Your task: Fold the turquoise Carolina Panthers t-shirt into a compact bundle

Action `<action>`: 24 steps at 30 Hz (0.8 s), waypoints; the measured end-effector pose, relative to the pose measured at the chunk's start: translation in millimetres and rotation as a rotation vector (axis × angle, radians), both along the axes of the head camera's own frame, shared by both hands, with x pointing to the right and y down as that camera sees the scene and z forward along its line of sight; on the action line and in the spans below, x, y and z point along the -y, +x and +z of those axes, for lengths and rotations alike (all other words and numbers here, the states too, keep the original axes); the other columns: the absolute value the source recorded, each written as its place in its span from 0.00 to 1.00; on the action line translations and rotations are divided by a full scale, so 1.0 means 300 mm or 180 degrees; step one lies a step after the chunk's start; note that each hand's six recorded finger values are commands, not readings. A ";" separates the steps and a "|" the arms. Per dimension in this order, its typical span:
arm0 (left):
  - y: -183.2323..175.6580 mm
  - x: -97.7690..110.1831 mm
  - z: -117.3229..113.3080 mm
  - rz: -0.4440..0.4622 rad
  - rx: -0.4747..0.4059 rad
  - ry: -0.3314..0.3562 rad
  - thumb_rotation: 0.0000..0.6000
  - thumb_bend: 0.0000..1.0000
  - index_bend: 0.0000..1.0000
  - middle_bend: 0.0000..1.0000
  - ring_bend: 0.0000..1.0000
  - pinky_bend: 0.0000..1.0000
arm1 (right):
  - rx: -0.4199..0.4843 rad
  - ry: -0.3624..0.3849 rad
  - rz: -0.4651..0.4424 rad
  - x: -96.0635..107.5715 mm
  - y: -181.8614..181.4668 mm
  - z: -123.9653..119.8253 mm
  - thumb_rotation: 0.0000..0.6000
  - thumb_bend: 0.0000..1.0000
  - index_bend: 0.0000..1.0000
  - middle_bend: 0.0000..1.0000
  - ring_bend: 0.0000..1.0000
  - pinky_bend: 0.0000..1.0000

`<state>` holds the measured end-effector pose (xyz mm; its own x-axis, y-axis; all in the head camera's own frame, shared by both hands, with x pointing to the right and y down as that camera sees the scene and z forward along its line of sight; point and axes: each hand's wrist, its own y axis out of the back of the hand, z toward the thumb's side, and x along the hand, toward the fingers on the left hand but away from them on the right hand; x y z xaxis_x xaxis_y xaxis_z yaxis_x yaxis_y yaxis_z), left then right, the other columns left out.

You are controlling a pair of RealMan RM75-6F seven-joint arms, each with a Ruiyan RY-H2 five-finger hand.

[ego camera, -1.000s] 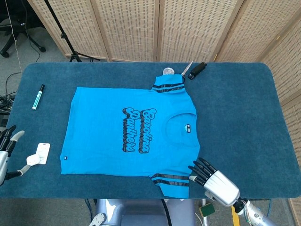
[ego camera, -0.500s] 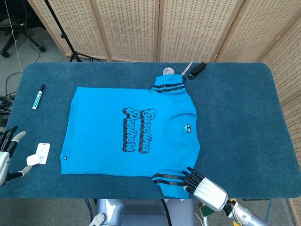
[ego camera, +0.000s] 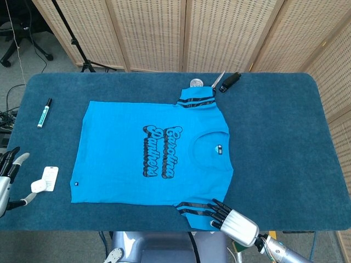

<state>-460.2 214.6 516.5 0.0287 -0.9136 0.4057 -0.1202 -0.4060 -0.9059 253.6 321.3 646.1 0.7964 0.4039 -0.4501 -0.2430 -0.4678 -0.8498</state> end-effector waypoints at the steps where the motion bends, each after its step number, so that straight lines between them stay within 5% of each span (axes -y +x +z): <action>1: -0.001 0.000 0.000 -0.0002 0.0001 0.0001 1.00 0.00 0.00 0.00 0.00 0.00 | -0.0007 -0.0002 -0.0008 -0.003 -0.002 0.005 1.00 0.00 0.36 0.18 0.00 0.00; 24: -0.004 0.003 0.006 -0.0018 0.0016 -0.0013 1.00 0.00 0.00 0.00 0.00 0.00 | -0.0035 0.0225 -0.0040 0.083 -0.060 0.038 1.00 0.00 0.37 0.18 0.00 0.00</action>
<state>-461.5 213.8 518.2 0.0214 -0.9120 0.4096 -0.1179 -0.4092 -0.9048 235.5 296.5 657.3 0.7967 0.4251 -0.4296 -0.2579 -0.4036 -0.8778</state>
